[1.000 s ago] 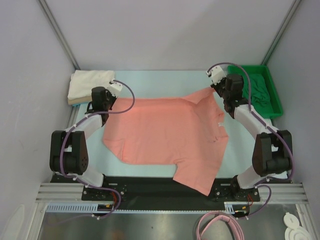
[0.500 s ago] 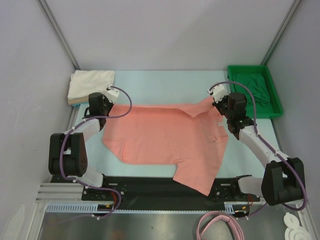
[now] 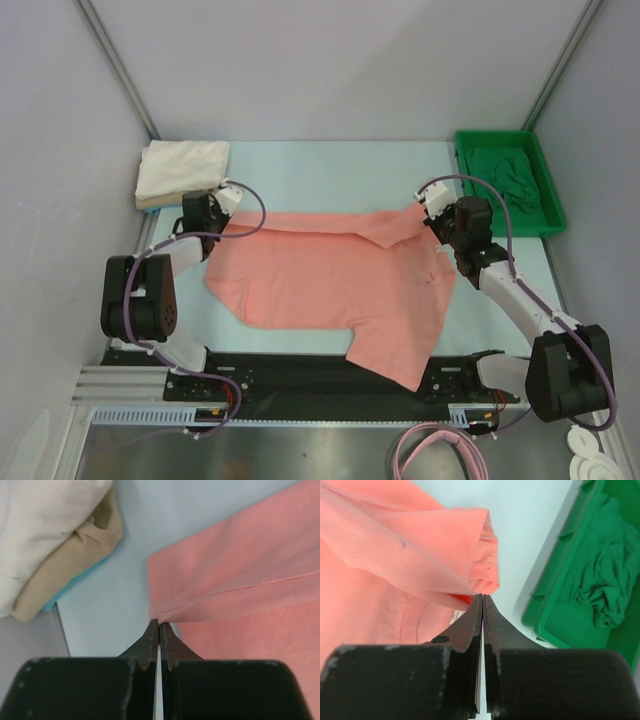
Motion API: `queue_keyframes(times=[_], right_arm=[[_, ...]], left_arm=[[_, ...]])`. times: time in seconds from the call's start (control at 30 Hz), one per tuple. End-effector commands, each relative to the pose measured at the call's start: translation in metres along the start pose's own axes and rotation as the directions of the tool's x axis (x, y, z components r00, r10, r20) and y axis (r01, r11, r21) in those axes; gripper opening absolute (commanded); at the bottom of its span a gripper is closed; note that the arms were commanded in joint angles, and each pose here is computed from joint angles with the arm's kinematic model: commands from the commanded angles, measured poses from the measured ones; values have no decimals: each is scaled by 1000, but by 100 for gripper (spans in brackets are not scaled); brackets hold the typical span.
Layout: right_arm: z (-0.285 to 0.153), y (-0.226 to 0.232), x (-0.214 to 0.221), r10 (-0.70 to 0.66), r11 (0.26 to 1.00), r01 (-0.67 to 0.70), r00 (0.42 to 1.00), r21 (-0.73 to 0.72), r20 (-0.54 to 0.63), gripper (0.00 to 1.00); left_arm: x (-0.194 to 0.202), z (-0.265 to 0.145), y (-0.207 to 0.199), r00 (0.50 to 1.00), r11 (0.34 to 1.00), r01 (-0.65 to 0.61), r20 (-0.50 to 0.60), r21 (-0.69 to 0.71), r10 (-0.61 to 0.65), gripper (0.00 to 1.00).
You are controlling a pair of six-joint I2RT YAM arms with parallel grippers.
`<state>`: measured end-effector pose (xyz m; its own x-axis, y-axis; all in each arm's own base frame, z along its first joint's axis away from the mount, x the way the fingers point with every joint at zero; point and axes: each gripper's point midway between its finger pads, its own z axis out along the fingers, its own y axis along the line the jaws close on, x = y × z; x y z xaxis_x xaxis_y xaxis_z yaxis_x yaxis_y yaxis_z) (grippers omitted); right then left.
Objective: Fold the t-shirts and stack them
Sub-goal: Fold the tshirt
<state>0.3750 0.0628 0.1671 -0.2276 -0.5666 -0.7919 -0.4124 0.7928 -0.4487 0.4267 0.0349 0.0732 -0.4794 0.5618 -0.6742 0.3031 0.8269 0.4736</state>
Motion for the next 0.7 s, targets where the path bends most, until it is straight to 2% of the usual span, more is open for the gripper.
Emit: queue_keyframes(times=[0.0, 0.33, 0.37, 0.4, 0.43, 0.53, 0.6, 0.67], right_arm=[[8, 7, 5, 6, 1000, -6, 1000, -23, -5, 0], [15, 24, 22, 7, 996, -11, 999, -84, -47, 0], [15, 25, 21, 8, 996, -12, 999, -89, -44, 0], [15, 26, 22, 12, 996, -16, 999, -93, -48, 0], [15, 26, 21, 10, 996, -14, 999, -93, -46, 0], [15, 29, 22, 10, 994, -15, 999, -104, -47, 0], [15, 30, 22, 9, 994, -14, 999, -107, -46, 0], [16, 31, 23, 8, 994, -13, 999, -113, -47, 0]], left_arm=[[-2, 6, 4, 1000, 1000, 0, 0, 16, 0, 0], [12, 9, -3, 999, 1000, 12, -39, 20, -11, 1], [11, 8, -2, 999, 1000, 16, -37, 17, -15, 7], [11, 7, -1, 999, 1000, 17, -35, 15, -16, 19], [13, 6, 3, 999, 1000, 21, -46, -12, -21, 36], [9, -2, 8, 999, 999, 34, -28, -36, -35, 55], [-3, -15, 9, 999, 998, 50, 14, -34, -50, 60], [-13, -28, 0, 994, 996, 87, 59, 11, -87, 69]])
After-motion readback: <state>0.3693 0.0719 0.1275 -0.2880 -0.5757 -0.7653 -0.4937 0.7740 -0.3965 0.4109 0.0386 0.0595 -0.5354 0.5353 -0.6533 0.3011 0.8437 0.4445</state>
